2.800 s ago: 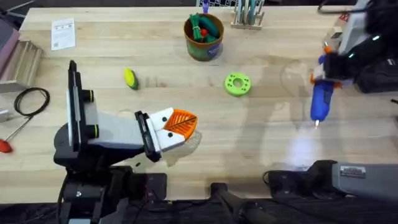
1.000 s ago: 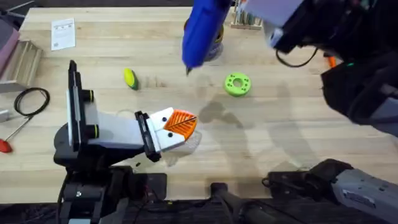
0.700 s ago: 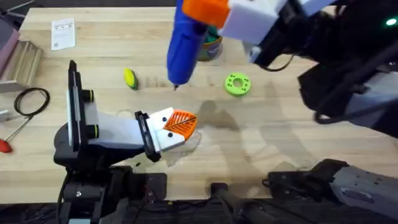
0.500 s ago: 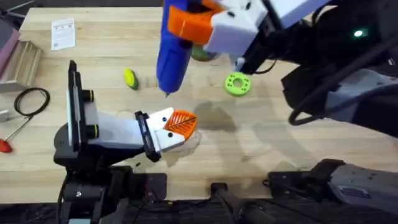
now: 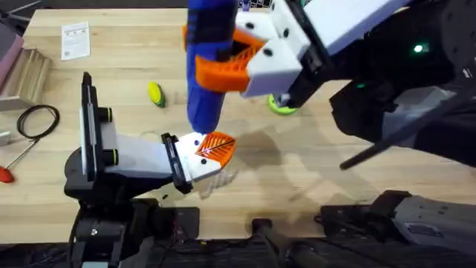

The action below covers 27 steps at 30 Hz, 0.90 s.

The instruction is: Pick up the gripper from the table and insert it into the empty holder that is missing its gripper. Then pick up a screw, insert it into the mounting hole, and use the screwdriver to tighten it. Finally, clean up the table by picking up the vegetable and placing it into the bucket.

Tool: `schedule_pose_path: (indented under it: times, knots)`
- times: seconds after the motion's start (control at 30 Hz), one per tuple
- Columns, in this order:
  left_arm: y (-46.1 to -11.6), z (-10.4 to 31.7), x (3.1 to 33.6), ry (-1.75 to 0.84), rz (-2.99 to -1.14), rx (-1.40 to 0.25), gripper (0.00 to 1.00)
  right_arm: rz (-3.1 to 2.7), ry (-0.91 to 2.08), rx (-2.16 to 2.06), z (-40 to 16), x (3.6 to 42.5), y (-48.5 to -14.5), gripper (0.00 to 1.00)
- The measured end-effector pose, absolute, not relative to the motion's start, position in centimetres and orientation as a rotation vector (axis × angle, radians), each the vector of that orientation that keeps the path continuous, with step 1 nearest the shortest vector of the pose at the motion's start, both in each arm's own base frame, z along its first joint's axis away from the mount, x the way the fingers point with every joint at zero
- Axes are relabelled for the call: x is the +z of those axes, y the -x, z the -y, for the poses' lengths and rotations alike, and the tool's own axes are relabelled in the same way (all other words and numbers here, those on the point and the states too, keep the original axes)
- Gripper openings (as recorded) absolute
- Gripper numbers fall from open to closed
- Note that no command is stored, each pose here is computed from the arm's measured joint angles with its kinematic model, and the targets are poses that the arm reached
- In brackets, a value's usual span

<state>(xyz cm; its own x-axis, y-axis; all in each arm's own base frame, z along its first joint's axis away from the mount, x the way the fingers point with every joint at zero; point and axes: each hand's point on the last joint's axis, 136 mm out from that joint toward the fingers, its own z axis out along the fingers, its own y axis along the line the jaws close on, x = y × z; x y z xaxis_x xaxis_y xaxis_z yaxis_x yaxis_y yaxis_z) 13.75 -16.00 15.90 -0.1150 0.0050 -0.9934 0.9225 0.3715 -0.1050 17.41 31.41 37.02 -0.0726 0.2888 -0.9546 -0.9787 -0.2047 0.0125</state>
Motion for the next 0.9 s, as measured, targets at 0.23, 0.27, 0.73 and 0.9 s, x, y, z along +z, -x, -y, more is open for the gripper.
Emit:
schedule_pose_path:
  times: [0.23,0.27,0.73,0.9]
  knots:
    - [-13.7,16.0,15.9,-0.887,-1.466,-0.988,0.004,-0.835,1.214,1.486,-32.2,35.9,-15.8,0.023]
    - [-13.7,16.0,15.9,-0.887,-1.466,-0.988,0.004,-0.823,1.226,1.481,-32.2,35.8,-15.6,0.023]
    - [-13.7,16.0,15.9,-0.887,-1.466,-0.988,0.004,-0.848,1.307,1.472,-33.9,34.4,-14.9,0.023]
    - [-13.7,16.0,15.9,-0.887,-1.466,-0.988,0.004,-0.825,1.313,1.449,-33.9,34.5,-15.0,0.023]
